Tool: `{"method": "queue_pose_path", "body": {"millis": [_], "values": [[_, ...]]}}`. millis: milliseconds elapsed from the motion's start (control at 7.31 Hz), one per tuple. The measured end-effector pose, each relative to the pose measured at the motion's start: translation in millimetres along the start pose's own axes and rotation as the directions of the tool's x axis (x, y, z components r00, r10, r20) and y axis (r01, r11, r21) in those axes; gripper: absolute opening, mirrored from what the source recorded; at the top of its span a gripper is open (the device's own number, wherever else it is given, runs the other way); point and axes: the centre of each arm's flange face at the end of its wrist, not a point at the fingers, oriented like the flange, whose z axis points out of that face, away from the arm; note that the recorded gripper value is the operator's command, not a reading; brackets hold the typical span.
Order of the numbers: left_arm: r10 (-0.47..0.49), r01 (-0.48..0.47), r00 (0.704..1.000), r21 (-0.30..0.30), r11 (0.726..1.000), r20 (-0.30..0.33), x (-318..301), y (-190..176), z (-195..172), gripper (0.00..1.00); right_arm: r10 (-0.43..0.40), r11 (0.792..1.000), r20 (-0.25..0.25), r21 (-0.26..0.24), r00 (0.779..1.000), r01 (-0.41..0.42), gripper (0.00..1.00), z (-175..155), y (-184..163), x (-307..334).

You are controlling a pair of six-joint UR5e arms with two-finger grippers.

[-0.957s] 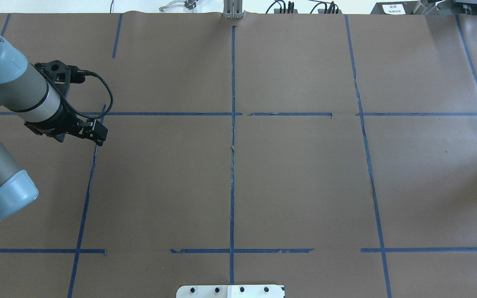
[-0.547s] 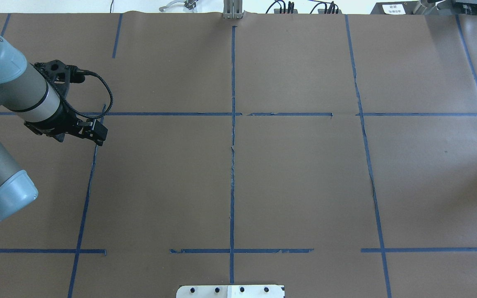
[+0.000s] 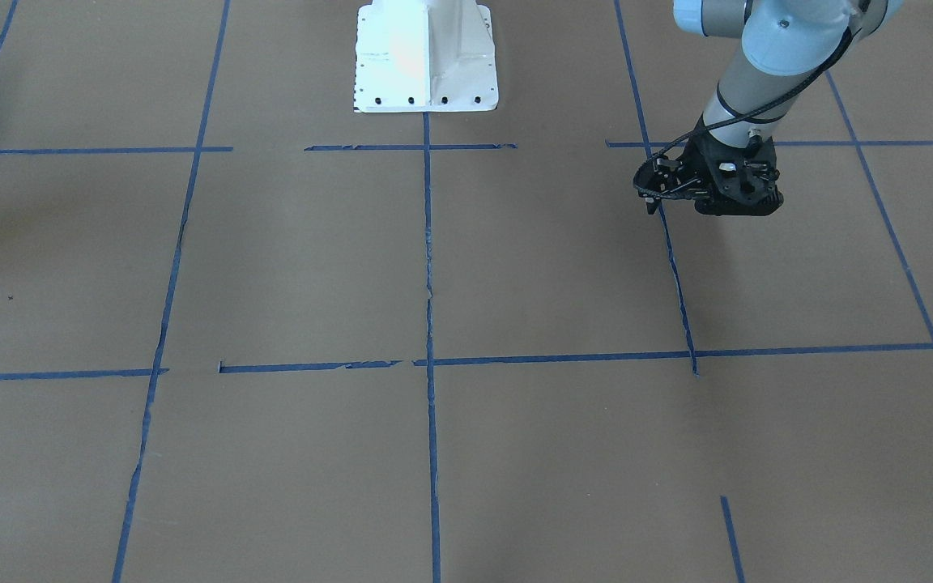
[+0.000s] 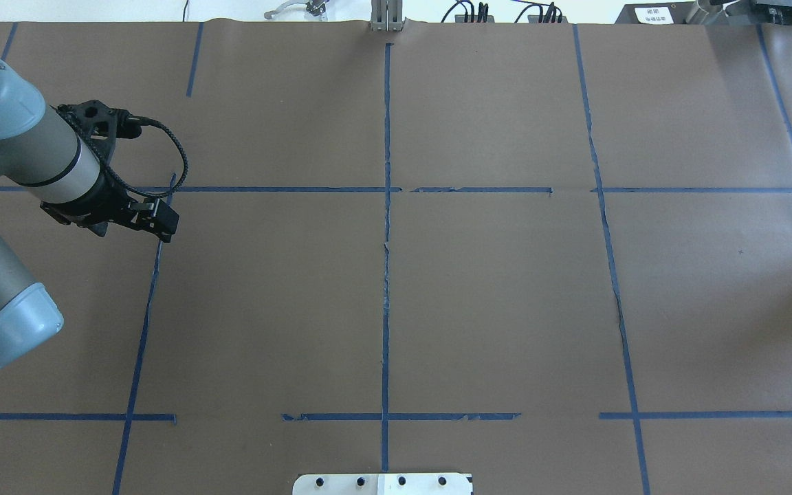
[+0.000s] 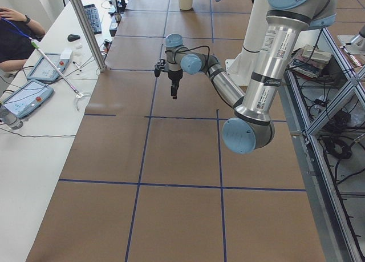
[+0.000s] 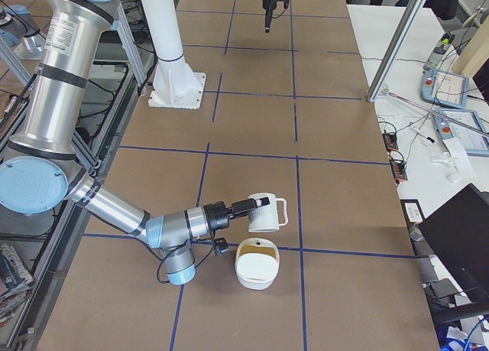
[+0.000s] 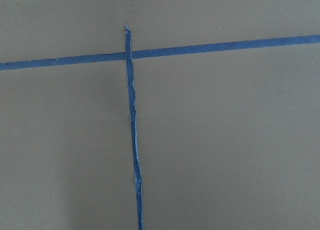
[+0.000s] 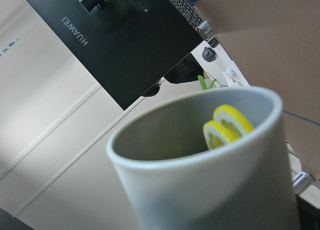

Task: Left arm hands cup to right arm to dump lemon

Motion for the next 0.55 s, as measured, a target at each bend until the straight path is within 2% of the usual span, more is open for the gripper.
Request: {"method": "queue_pose_path", "body": {"millis": [273, 547], "values": [[-0.001, 0.001, 1.000, -0.003, 1.000, 0.002, 0.1, -0.7, 1.7, 1.00, 0.084, 0.996, 0.039, -0.014, 0.996, -0.083, 0.09, -4.9, -1.2, -5.3], [-0.002, 0.002, 1.000, -0.004, 1.000, 0.004, 0.1, -1.6, 3.3, 1.00, 0.129, 0.991, 0.052, -0.033, 0.990, -0.127, 0.10, -10.5, -2.8, -7.1]]}}
